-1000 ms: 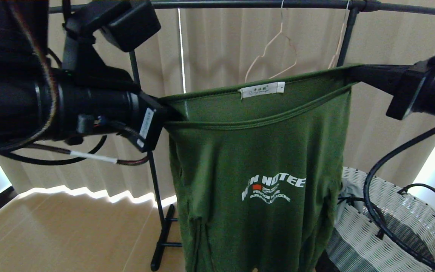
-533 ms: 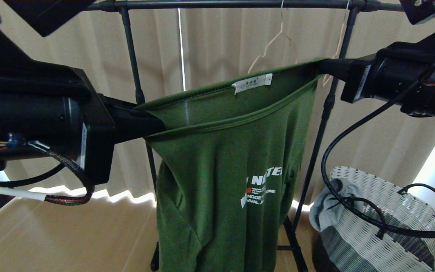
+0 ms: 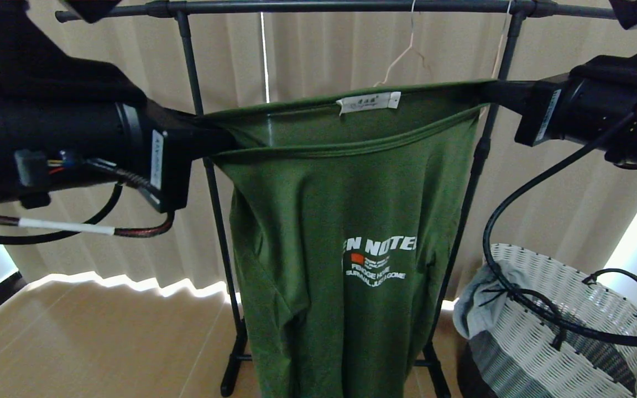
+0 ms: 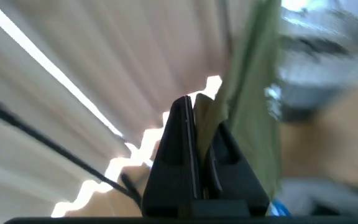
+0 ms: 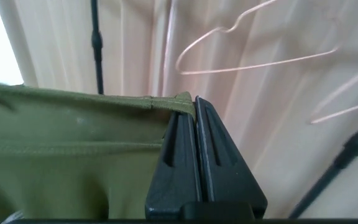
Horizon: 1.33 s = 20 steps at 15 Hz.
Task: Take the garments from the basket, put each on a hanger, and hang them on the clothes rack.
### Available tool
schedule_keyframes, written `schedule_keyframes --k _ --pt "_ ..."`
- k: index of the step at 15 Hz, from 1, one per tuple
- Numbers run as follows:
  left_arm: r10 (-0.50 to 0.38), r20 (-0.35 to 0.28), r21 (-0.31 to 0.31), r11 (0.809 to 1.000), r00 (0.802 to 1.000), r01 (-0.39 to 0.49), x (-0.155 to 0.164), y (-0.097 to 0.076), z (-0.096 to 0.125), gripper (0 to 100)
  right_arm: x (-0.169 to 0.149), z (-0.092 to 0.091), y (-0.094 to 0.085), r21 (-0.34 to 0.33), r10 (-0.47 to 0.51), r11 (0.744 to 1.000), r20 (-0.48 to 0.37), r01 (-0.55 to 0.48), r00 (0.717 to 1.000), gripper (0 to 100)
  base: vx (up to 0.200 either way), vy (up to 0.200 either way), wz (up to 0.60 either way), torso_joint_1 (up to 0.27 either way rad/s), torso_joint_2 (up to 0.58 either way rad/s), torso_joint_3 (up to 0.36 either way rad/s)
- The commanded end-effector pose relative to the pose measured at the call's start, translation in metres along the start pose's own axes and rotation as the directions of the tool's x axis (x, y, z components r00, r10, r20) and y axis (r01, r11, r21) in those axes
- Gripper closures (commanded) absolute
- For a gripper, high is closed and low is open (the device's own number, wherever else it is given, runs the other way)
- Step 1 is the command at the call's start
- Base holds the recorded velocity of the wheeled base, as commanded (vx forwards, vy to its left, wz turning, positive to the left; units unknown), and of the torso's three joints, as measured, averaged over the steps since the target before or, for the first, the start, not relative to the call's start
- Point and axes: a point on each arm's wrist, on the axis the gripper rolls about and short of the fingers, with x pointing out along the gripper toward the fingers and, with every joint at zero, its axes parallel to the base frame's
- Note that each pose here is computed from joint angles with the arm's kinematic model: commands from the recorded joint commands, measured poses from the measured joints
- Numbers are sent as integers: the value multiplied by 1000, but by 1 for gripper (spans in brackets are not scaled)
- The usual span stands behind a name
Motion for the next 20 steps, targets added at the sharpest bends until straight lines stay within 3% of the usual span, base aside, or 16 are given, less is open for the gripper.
schedule_keyframes --k 1,4,7,11,14,16,18,20 --pt "66 11 -4 998 998 -66 40 -1 -3 100 -17 12 -3 -1 -12 1000 26 12 1000 100 0 0 0 0 0 0" --pt "149 59 -19 989 987 -149 73 3 3 100 -44 15 -3 4 -9 1000 -23 9 1000 100 0 0 0 0 0 0" --pt "196 56 -32 980 979 -194 92 17 5 100 -68 2 -1 5 10 1000 -69 -9 998 100 0 0 0 0 0 0" --pt "198 46 -44 980 979 -196 97 17 4 100 -77 -7 9 5 61 998 -87 -61 994 100 0 0 0 0 0 0" --pt "191 50 -37 981 980 -189 80 17 9 100 -68 3 8 1 52 999 -55 -52 997 100 0 0 0 0 0 0" --pt "155 13 -28 988 988 -155 55 14 12 100 -63 -1 8 3 50 999 -73 -50 996 100 0 0 0 0 0 0" --pt "120 -38 -16 993 992 -121 41 6 1 100 -61 -7 9 3 50 999 -95 -50 994 100 0 0 0 0 0 0" --pt "121 -25 -18 992 992 -121 33 6 2 100 -57 -6 9 1 49 999 -93 -49 994 100 0 0 0 0 0 0"
